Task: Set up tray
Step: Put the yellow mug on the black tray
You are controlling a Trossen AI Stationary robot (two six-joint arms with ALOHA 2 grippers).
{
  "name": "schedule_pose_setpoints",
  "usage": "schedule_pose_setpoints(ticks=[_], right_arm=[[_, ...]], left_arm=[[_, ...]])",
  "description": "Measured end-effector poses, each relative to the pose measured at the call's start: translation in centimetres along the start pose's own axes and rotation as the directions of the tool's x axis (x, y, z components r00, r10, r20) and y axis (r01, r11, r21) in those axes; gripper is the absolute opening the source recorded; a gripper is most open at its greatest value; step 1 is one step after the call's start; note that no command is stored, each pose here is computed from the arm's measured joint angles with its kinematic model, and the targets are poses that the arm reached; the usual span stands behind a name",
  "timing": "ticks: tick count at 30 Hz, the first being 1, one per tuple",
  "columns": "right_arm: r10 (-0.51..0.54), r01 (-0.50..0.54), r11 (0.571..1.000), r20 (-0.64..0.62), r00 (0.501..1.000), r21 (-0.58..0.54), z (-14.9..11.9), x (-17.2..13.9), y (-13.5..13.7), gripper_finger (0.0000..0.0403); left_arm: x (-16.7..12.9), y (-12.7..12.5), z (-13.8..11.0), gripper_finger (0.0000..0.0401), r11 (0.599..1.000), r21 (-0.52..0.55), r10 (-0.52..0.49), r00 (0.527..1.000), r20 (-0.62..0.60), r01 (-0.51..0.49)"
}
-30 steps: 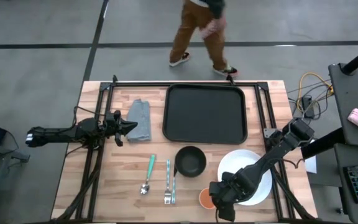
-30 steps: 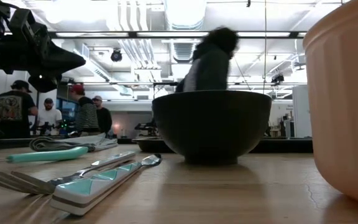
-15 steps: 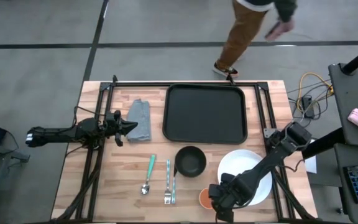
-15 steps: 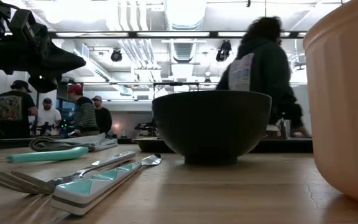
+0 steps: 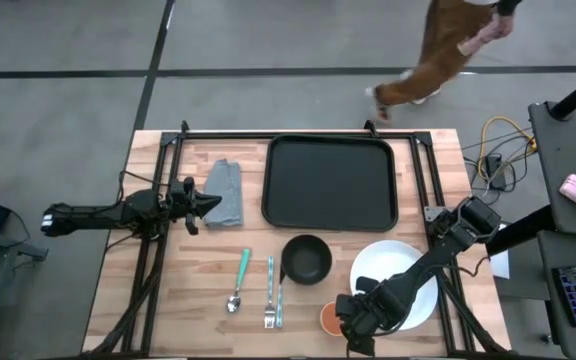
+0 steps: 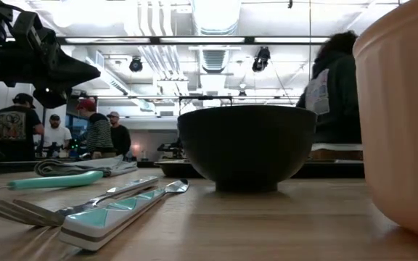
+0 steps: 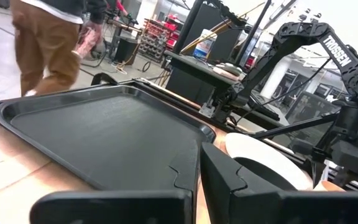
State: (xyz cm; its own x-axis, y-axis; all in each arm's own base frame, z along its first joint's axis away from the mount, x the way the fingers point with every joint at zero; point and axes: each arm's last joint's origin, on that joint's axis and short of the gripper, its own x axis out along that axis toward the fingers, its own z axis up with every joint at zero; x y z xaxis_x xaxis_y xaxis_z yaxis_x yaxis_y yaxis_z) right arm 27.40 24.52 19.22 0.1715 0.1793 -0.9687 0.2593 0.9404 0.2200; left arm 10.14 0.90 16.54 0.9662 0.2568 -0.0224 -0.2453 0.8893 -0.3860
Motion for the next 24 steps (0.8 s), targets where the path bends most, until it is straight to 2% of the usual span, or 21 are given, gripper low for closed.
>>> schedule_pose_setpoints(ticks=[10,18,24], right_arm=[[-0.003,0.003,1.000,-0.005,1.000,-0.022,-0.1,0.1,-0.1,0.0038],[0.012,-0.012,1.000,0.005,1.000,-0.005,0.4,-0.5,-0.2,0.0037],[0.120,-0.116,0.992,0.092,0.989,-0.049,1.9,-4.7,0.0,0.0037]], left_arm=[[0.0,0.0,0.0,0.0000,1.000,0.000,0.001,1.000,-0.001,-0.001],[0.0,0.0,0.0,0.0000,1.000,0.000,0.001,1.000,-0.001,-0.001],[0.0,0.0,0.0,0.0000,1.000,0.000,0.002,1.000,-0.001,-0.002]])
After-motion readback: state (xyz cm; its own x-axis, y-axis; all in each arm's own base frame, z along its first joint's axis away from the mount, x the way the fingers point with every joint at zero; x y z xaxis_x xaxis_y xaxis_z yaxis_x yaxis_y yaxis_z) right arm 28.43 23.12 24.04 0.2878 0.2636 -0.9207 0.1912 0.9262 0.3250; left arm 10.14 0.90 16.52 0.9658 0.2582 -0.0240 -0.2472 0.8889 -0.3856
